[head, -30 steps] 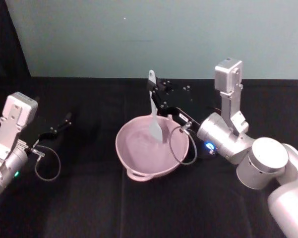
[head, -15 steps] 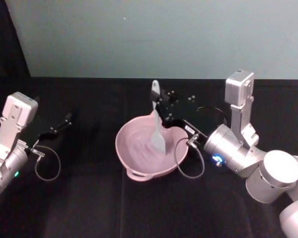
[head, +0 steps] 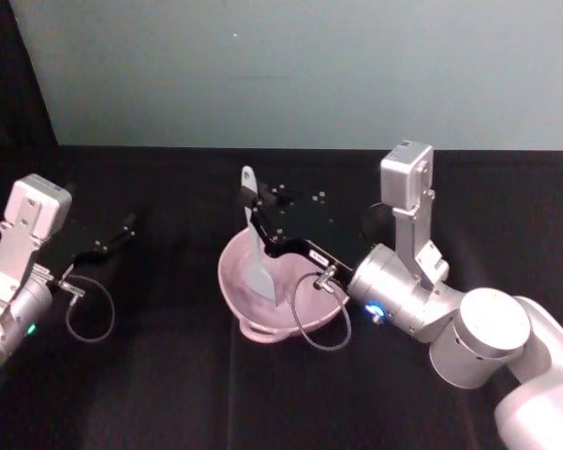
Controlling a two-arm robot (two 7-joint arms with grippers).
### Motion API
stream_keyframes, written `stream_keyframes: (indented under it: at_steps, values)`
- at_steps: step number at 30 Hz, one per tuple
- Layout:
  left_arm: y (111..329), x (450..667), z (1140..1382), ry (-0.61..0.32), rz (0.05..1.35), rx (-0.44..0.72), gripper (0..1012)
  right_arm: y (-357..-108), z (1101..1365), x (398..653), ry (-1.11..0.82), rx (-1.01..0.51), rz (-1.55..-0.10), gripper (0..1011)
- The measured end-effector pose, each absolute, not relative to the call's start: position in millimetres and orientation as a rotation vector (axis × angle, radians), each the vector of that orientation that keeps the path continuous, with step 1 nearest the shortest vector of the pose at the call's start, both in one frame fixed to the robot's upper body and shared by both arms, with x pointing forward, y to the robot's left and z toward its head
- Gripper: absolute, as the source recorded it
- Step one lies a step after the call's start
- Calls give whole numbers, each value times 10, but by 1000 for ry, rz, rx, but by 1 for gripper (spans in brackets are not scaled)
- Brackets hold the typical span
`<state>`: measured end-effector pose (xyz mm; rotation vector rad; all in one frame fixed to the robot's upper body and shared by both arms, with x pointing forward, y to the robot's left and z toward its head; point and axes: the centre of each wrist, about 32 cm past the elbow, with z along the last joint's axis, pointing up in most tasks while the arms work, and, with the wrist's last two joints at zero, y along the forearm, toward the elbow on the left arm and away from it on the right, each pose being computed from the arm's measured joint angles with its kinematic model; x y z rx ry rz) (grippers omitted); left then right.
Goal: Use the one hand to pick up the spoon and stir the clear water in the bowl.
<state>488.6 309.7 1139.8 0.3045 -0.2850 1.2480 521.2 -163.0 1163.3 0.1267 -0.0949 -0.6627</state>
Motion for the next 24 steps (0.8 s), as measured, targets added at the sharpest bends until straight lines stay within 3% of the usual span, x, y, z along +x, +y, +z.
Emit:
stream_keyframes:
  at_steps: [12, 24]
  values:
    - [3097, 4886, 11398, -285, 1248, 305, 1011, -1516, 11695, 5456, -109, 116, -680, 116]
    - [3097, 4886, 11398, -285, 1248, 304, 1011, -1698, 11700, 5571, -116, 108, -749, 116]
